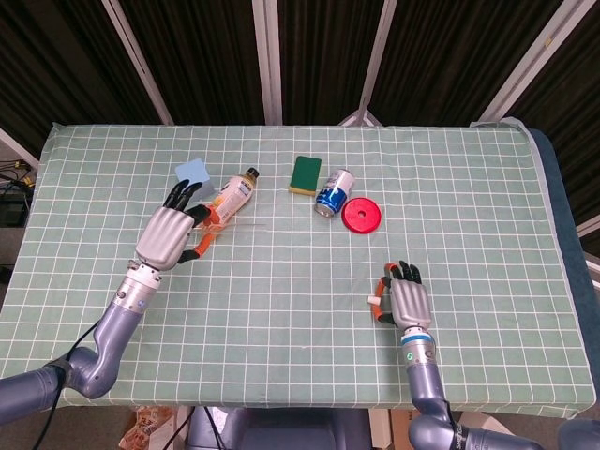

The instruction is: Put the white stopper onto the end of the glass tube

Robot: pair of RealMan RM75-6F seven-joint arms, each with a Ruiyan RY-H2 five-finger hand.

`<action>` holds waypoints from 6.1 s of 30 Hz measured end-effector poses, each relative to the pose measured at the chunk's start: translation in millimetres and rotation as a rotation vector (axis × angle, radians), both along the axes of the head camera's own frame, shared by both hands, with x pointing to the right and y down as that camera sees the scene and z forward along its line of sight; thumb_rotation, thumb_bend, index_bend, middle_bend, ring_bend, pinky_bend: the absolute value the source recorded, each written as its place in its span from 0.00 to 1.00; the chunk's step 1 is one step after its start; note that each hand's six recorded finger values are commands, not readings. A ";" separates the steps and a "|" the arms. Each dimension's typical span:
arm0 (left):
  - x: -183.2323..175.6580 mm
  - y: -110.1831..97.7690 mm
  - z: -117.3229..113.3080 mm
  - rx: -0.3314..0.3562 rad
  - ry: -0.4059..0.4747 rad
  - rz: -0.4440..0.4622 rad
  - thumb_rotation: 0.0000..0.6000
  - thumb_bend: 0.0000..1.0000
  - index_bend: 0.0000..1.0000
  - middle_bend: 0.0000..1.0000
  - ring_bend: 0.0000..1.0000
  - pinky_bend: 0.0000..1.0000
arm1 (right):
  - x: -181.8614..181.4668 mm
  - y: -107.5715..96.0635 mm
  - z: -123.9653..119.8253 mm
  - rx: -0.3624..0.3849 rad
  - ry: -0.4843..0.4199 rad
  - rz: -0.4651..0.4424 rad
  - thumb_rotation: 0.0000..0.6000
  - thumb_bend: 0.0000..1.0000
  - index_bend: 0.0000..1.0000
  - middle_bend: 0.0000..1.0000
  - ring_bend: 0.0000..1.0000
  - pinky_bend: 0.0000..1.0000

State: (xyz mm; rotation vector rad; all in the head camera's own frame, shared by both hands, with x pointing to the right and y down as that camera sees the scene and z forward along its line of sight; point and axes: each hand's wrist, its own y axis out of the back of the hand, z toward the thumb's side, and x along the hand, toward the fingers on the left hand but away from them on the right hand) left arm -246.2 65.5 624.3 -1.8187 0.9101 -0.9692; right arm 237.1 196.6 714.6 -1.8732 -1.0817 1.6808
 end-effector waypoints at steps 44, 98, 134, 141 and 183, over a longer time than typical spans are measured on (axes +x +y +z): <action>78.5 34.9 54.8 -0.189 0.291 -0.163 1.00 0.71 0.48 0.52 0.09 0.00 | -1.7 -142.9 -142.1 0.585 0.132 -0.520 1.00 0.44 0.61 0.19 0.00 0.00; 135.7 38.7 50.6 -0.204 0.304 -0.148 1.00 0.71 0.48 0.52 0.09 0.00 | -56.5 -117.4 -127.6 0.619 0.070 -0.587 1.00 0.44 0.61 0.19 0.00 0.00; 147.8 43.8 49.6 -0.219 0.318 -0.153 1.00 0.71 0.48 0.52 0.09 0.00 | -58.0 -113.7 -123.7 0.612 0.075 -0.578 1.00 0.44 0.61 0.19 0.00 0.00; 153.0 44.7 47.3 -0.219 0.325 -0.148 1.00 0.71 0.48 0.52 0.09 0.00 | -59.3 -112.5 -124.1 0.612 0.068 -0.580 1.00 0.44 0.61 0.19 0.00 0.00; 150.8 42.9 45.1 -0.205 0.347 -0.172 1.00 0.71 0.48 0.52 0.09 0.00 | -51.7 -103.2 -115.7 0.522 0.126 -0.578 1.00 0.44 0.00 0.00 0.00 0.00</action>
